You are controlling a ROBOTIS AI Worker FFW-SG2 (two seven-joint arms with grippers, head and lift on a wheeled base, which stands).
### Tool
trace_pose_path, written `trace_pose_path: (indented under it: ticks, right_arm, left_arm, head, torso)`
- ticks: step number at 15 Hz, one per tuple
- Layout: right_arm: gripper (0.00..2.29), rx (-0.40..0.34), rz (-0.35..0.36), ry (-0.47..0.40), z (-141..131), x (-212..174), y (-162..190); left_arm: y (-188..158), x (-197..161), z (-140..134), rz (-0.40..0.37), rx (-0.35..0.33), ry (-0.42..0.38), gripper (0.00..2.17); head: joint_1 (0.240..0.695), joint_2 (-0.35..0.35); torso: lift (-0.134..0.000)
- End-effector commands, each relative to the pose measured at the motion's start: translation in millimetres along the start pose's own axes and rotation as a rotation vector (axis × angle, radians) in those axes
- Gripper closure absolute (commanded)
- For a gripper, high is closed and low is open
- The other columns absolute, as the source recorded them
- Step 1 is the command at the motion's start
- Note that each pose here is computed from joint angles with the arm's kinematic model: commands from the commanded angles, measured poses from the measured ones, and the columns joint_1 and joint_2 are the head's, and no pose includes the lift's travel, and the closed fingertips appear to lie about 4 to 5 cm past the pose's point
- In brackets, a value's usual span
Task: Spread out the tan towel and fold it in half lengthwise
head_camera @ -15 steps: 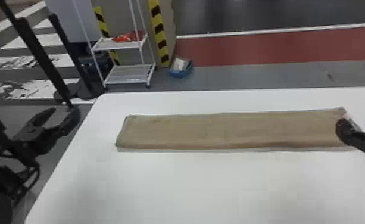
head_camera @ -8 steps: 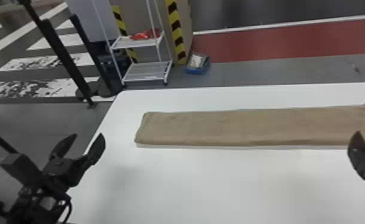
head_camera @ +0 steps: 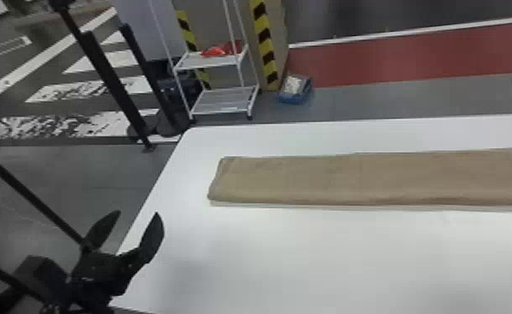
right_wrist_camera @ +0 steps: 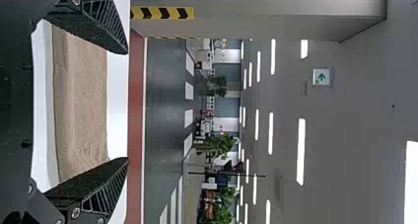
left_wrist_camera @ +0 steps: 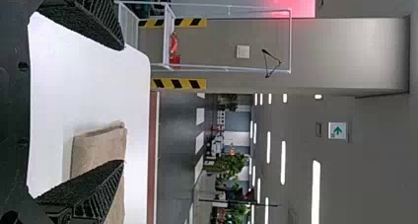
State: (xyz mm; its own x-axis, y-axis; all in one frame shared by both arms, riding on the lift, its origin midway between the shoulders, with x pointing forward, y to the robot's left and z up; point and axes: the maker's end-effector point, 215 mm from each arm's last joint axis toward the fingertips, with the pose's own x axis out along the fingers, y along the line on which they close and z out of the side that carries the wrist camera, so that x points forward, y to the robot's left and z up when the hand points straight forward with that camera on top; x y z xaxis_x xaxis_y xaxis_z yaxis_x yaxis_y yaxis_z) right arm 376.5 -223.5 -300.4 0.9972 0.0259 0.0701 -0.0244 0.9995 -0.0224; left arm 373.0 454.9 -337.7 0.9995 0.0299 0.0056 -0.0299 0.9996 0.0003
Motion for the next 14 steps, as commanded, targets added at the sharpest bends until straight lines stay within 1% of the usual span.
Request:
trace_pose_path:
  ticks: [1, 3, 4, 6, 8, 14]
  right_arm:
    - [0.13, 0.012, -0.013, 0.008, -1.3, -4.9, 0.3]
    - [0.13, 0.017, -0.022, 0.018, 0.6, -9.3, -1.2]
    - [0.13, 0.025, -0.022, 0.015, 4.4, -11.5, -0.9]
    - [0.13, 0.035, -0.023, 0.019, 3.7, -14.0, -0.6]
    - [0.13, 0.043, -0.018, 0.014, 5.1, -15.3, 4.0]
    - [0.13, 0.043, -0.027, 0.004, 9.6, -22.7, 1.9]
  left_arm:
    - [-1.3, -6.7, -0.1, -0.012, 0.022, 0.006, 0.07]
    - [-3.2, -13.8, 3.1, -0.014, 0.028, 0.003, 0.07]
    - [-2.7, -16.3, 7.2, -0.014, 0.038, -0.009, 0.07]
    - [-1.9, -22.8, 19.0, -0.015, 0.074, -0.045, 0.07]
    - [1.1, -26.9, 21.3, -0.016, 0.086, -0.049, 0.07]
    - [3.8, -29.7, 19.2, -0.007, 0.078, -0.044, 0.07]
  head:
    - [0.695, 0.341]
    - [0.695, 0.341]
    - [0.695, 0.340]
    - [0.695, 0.346]
    - [0.695, 0.350]
    - [0.695, 0.350]
  torso:
    - [-0.123]
    - [-0.123]
    - [-0.123]
    - [-0.123]
    - [-0.123]
    - [-0.123]
